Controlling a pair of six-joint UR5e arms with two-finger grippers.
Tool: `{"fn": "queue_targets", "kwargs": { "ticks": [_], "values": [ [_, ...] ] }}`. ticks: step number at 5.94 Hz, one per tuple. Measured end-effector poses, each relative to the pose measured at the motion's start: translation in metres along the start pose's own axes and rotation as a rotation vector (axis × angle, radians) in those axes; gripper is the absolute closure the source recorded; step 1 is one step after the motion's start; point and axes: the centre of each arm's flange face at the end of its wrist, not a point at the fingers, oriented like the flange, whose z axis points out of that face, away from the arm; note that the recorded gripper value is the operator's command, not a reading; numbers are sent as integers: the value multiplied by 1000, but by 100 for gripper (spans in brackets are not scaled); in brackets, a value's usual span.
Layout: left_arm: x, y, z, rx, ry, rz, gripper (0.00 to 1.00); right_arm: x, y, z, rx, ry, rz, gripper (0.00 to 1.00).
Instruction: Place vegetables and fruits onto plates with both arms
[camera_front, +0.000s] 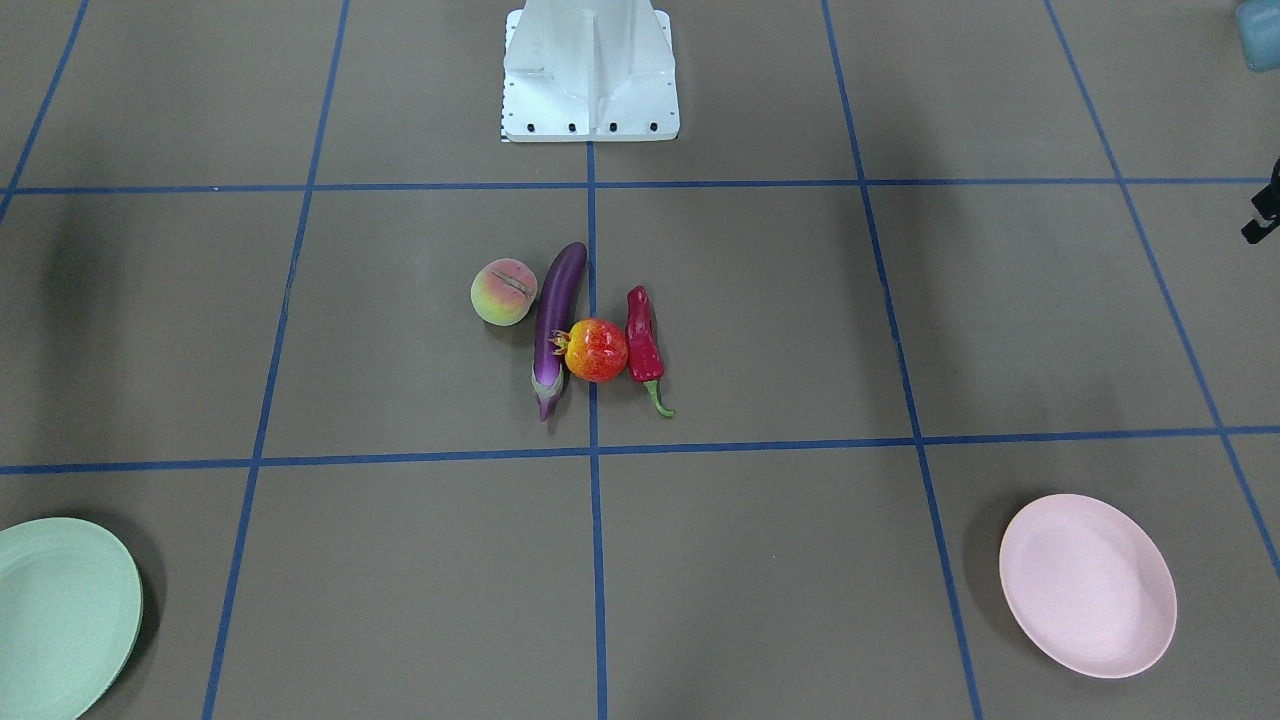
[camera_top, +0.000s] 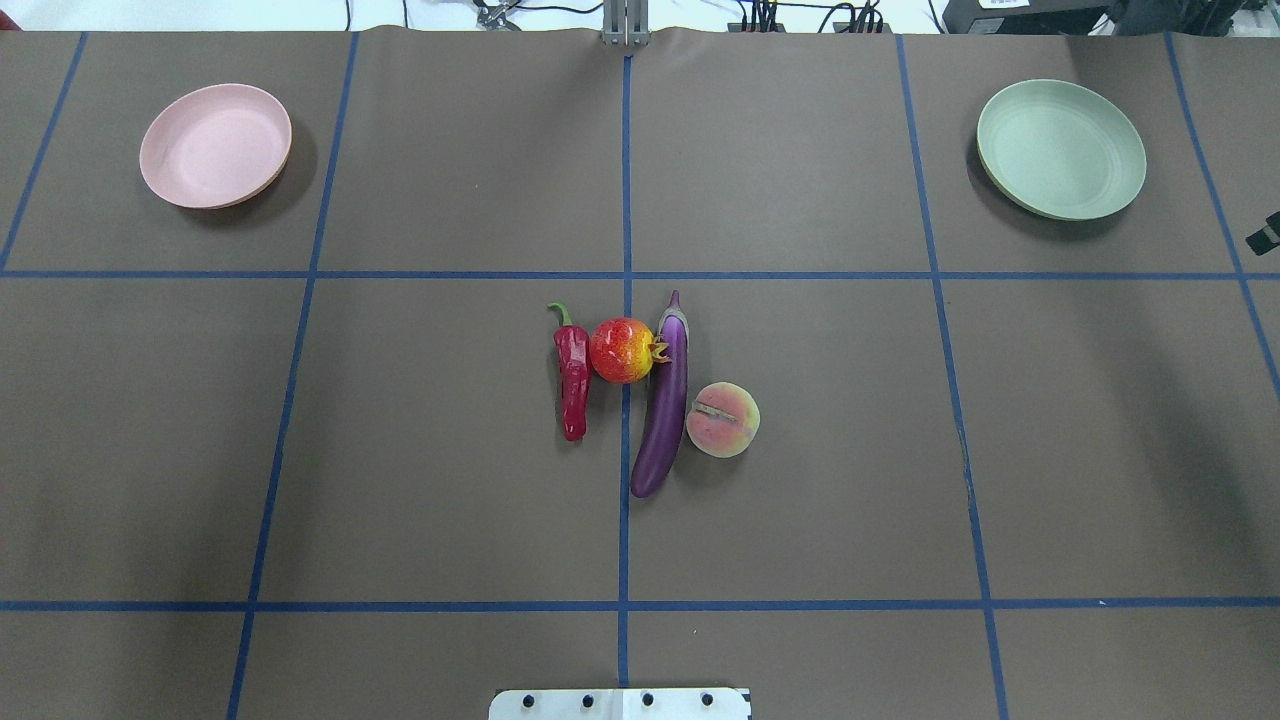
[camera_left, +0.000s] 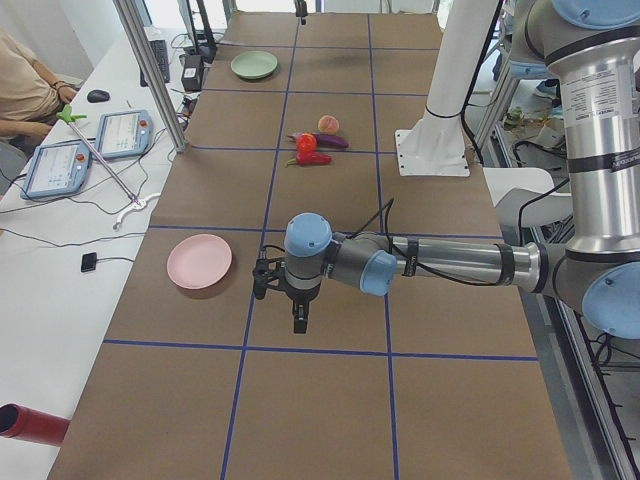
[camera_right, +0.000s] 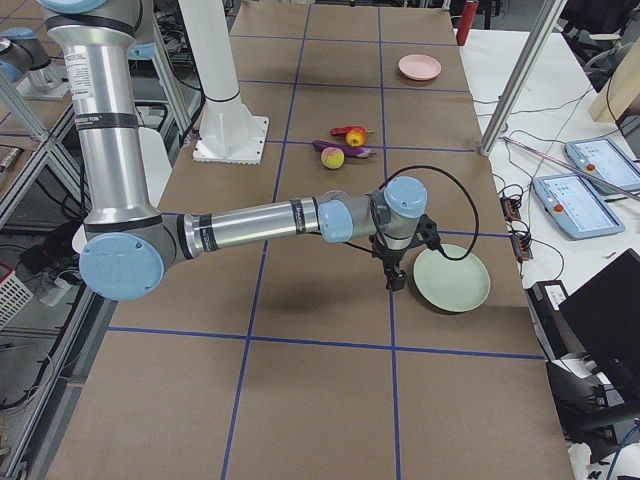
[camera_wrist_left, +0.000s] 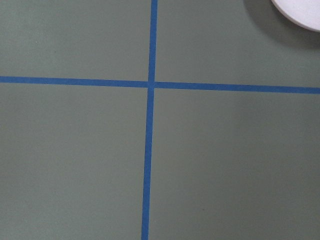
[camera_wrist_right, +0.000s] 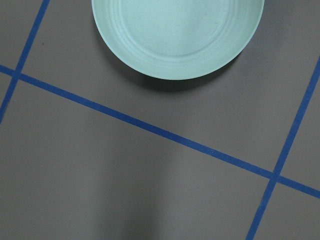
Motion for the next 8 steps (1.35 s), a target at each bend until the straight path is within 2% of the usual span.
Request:
{"fn": "queue_targets", "kwargs": {
  "ticks": [6,8],
  "values": [
    [1,2,-2,5,-2,12,0,-5,-3,-4,13,-7,-12,0],
    [9,-1,-7,33,5,43,0,-3,6,-1,22,-4,-23,0]
  ]
}}
